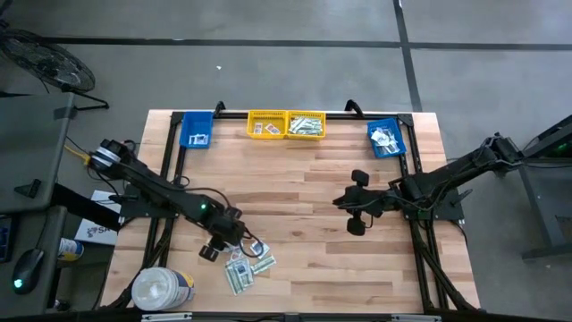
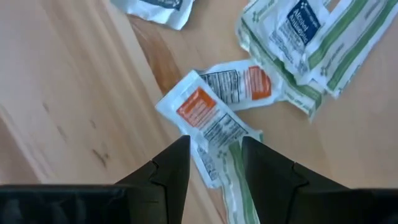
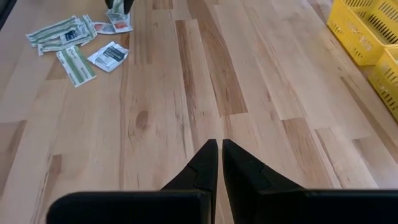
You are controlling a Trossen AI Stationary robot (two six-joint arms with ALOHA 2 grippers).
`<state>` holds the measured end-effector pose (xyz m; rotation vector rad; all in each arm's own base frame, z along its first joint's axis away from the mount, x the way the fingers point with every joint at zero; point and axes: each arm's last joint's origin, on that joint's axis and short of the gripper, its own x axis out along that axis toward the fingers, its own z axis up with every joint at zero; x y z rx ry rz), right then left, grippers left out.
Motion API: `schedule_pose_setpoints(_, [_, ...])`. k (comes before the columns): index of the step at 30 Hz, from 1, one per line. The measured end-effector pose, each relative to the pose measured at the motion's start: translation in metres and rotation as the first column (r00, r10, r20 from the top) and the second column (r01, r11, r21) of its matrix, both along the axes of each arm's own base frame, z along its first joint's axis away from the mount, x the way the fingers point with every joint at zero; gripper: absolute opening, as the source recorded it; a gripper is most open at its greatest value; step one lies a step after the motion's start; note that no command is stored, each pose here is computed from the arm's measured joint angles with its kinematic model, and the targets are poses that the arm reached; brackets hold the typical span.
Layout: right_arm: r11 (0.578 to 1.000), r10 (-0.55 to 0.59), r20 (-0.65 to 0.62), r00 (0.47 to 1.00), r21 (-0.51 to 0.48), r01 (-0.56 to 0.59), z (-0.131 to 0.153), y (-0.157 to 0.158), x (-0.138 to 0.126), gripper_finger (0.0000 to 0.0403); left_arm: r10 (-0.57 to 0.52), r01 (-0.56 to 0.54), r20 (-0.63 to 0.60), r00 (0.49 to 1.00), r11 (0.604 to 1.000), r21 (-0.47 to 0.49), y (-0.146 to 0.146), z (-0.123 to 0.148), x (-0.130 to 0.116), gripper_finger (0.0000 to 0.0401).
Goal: Pick & Place First Aid Supplies
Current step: Put the green bandage pack into the right yellow bin
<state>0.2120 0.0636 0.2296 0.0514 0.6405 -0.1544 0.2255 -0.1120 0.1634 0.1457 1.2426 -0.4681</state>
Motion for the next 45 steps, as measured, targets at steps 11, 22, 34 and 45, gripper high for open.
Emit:
schedule_pose_setpoints(11, [1.0, 0.007, 0.004, 1.0, 0.008, -0.007, 0.0, 0.0, 0.0, 0.0016, -0.015, 0.014, -0.038, 0.999, 1.0, -0.024, -0.001, -0.002, -0.002, 0.0144])
schedule_pose_setpoints(22, [1.0, 0.007, 0.005, 1.0, 0.008, -0.007, 0.0, 0.0, 0.0, 0.0016, -0.035, 0.035, -0.027, 0.999, 0.999, -0.012, 0.0, -0.002, -0.001, 0.0144])
schedule_pose_setpoints(34, [1.0, 0.01, 0.011, 1.0, 0.009, -0.01, 0.001, 0.001, 0.001, 0.0016, -0.04, 0.04, -0.069, 0.997, 0.999, -0.002, -0.003, -0.016, 0.003, 0.0144])
schedule_pose_setpoints(45, [1.0, 0.009, 0.012, 1.0, 0.008, -0.009, 0.001, 0.001, 0.001, 0.0016, -0.042, 0.04, -0.084, 0.996, 0.999, -0.016, -0.003, -0.016, 0.002, 0.0122])
